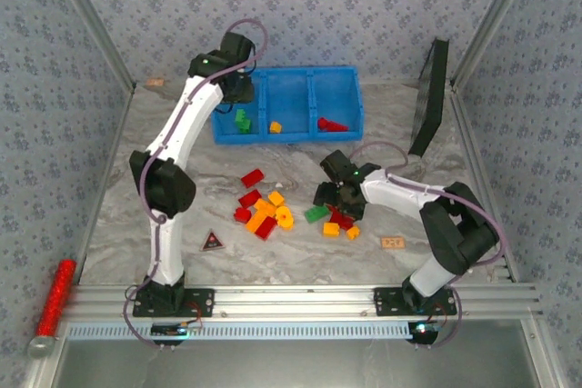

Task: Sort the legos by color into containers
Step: Place the lego in the container, then pick up the lego from the center of the table, then place the lego in the container.

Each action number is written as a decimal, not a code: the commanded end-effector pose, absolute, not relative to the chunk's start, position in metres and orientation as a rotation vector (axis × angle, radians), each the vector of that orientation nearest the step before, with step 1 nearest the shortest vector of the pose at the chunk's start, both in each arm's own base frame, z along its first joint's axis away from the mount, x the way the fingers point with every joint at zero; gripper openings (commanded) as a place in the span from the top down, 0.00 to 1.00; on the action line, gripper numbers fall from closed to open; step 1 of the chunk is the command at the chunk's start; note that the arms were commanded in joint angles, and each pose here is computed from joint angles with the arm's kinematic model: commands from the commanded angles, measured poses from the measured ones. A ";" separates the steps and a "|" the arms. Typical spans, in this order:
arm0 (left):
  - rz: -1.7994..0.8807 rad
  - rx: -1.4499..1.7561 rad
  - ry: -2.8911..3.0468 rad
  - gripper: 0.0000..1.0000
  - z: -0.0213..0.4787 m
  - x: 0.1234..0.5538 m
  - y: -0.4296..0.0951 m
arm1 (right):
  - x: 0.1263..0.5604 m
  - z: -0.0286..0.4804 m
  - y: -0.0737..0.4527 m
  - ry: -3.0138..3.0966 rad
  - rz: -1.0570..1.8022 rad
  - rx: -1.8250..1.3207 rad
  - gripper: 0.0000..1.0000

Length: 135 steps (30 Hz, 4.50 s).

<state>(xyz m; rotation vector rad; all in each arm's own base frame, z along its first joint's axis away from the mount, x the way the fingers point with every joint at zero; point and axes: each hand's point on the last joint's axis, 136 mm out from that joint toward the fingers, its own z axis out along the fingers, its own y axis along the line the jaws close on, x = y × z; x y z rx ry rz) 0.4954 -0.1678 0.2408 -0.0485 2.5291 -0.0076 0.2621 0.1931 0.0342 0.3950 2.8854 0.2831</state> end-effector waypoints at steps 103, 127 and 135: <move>-0.132 0.200 2.785 0.36 0.186 0.423 -0.186 | 0.477 0.187 0.184 2.491 0.148 -0.066 0.78; -0.230 0.233 3.002 0.38 0.096 0.283 -0.274 | 0.572 0.102 0.181 2.583 0.176 -0.112 0.74; -0.191 0.213 3.066 0.38 0.071 0.280 -0.278 | 0.557 0.102 0.177 2.579 0.177 -0.120 0.60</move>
